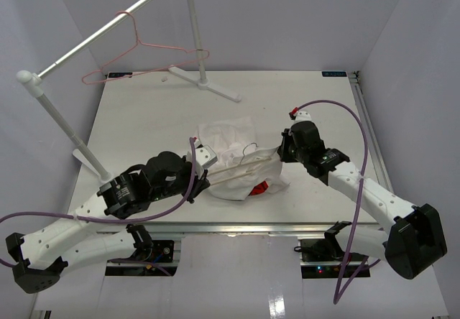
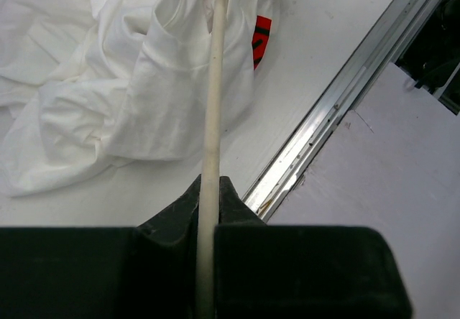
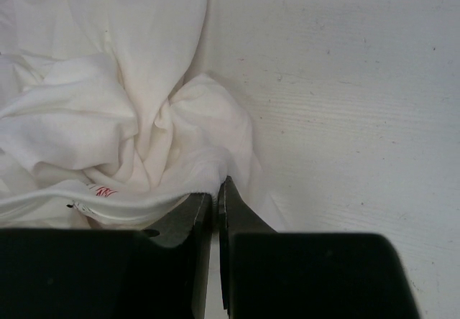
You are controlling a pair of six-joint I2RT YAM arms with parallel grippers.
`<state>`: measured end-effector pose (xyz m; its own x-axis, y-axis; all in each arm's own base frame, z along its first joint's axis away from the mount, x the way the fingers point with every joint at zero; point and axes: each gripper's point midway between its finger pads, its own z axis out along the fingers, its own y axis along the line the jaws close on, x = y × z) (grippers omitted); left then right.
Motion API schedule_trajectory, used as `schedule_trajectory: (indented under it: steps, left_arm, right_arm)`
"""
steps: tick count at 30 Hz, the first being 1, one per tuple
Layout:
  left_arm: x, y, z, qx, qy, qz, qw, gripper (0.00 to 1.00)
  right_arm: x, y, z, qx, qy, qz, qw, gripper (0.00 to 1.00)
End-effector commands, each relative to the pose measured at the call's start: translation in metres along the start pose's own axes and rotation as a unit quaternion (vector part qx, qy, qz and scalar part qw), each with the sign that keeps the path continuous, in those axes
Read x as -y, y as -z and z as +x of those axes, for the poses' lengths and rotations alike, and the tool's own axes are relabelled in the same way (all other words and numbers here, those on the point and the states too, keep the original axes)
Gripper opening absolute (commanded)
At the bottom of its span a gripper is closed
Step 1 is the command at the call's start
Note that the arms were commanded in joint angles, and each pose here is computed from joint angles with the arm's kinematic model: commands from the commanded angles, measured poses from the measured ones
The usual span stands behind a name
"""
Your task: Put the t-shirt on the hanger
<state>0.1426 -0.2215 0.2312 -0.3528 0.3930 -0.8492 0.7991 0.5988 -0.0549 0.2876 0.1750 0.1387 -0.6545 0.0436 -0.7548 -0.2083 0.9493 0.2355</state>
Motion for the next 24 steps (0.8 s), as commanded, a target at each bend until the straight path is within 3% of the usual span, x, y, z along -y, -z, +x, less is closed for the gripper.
schedule_trajectory:
  steps: [1,14,21,24]
  left_arm:
    - [-0.013,0.006,-0.011,0.031,0.004,-0.034,0.999,0.00]
    - [0.012,-0.038,-0.039,0.056,0.008,0.024,0.998,0.00]
    - [0.026,-0.034,-0.074,0.174,0.020,0.065,0.982,0.00]
    - [0.029,-0.039,-0.071,0.187,0.015,0.075,0.979,0.00]
  right_arm:
    - [-0.005,0.015,-0.028,0.038,0.006,-0.009,0.999,0.08]
    - [-0.084,0.065,-0.055,0.040,0.073,-0.144,0.986,0.08]
    - [-0.109,0.087,-0.056,0.046,0.086,-0.178,0.979,0.08]
    - [-0.116,0.092,-0.056,0.050,0.089,-0.189,0.977,0.08]
